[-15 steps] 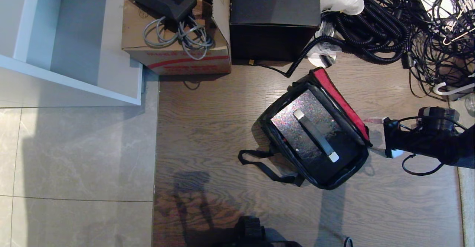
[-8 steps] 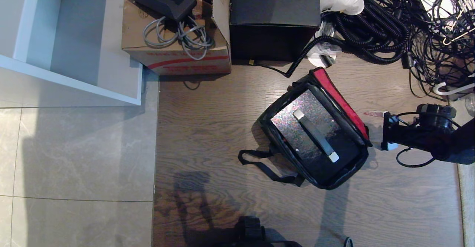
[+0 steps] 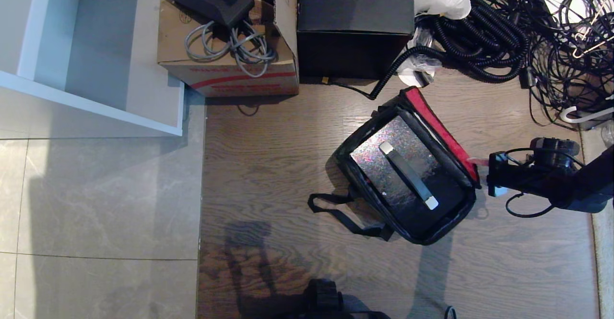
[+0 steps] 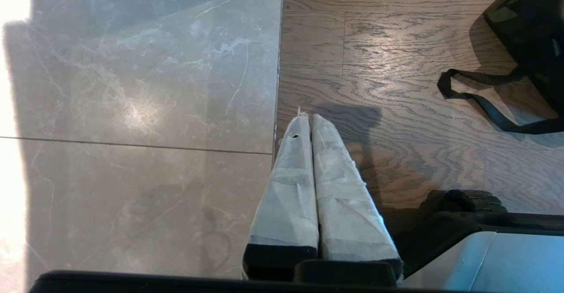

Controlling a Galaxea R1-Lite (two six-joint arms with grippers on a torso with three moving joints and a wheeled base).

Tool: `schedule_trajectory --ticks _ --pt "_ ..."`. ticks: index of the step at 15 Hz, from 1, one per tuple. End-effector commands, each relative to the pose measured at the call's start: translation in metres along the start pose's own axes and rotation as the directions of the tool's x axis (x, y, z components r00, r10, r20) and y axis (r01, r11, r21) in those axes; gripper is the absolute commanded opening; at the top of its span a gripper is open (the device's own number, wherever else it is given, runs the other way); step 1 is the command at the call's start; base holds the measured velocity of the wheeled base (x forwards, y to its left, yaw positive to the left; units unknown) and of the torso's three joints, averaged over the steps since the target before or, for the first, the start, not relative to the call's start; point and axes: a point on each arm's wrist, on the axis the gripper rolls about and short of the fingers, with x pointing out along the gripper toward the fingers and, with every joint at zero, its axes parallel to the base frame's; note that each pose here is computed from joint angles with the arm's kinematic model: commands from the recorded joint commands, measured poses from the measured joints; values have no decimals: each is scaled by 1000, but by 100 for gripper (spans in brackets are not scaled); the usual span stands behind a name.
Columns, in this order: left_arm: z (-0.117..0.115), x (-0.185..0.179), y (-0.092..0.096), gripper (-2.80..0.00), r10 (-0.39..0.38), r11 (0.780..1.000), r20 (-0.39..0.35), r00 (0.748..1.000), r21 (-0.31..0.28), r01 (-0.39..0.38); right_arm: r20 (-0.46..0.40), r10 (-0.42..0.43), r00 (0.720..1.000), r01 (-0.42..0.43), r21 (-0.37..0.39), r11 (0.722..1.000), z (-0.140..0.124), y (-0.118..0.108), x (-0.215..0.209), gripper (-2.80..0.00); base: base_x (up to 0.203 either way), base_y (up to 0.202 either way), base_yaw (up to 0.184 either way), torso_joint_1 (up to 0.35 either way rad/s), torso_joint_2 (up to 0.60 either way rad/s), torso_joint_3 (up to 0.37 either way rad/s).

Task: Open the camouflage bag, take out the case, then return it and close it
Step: Close the top of the storage box

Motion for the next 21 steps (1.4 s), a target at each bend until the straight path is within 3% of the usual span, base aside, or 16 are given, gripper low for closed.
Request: schedule_trajectory --ticks 1,5,7,9,10,12,13,15,19,20,21 --pt "0 0 0 -280 1 1000 0 1000 -1 -1 6 19 1000 -19 -14 1000 -1 10 -6 -280 0 0 0 0 0 0" --pt "0 0 0 -280 0 1000 0 1000 -1 0 41 72 997 -67 -118 991 -12 47 -39 -280 0 0 0 0 0 0" --pt "0 0 0 -280 1 1000 0 1000 -1 -1 45 34 998 -20 -275 961 -32 44 -64 -280 0 0 0 0 0 0" --pt "0 0 0 -280 0 1000 0 1000 -1 0 47 -46 998 62 -467 882 -54 29 -86 -280 0 0 0 0 0 0" --pt "0 0 0 -280 0 1000 0 1000 -1 0 45 -85 995 96 -550 830 -66 21 -97 -280 0 0 0 0 0 0" --pt "0 0 0 -280 0 1000 0 1000 -1 0 46 -93 995 100 -650 753 -87 20 -119 -280 0 0 0 0 0 0" --pt "0 0 0 -280 1 1000 0 1000 -1 -1 43 -79 996 86 -711 698 -96 22 -125 -280 0 0 0 0 0 0" --pt "0 0 0 -280 1 1000 0 1000 -1 -1 35 -62 997 63 -841 537 -114 19 -138 -280 0 0 0 0 0 0" --pt "0 0 0 -280 0 1000 0 1000 -1 0 -8 -80 997 10 -975 224 -150 7 -165 -280 0 0 0 0 0 0" --pt "0 0 0 -280 0 1000 1 1000 -1 0 -19 -86 996 -5 -986 165 -156 4 -169 -280 0 0 0 0 0 0" --pt "0 0 0 -280 1 1000 0 1000 -1 -1 -25 -84 996 -14 -992 128 -161 3 -174 -280 0 0 0 0 0 0"
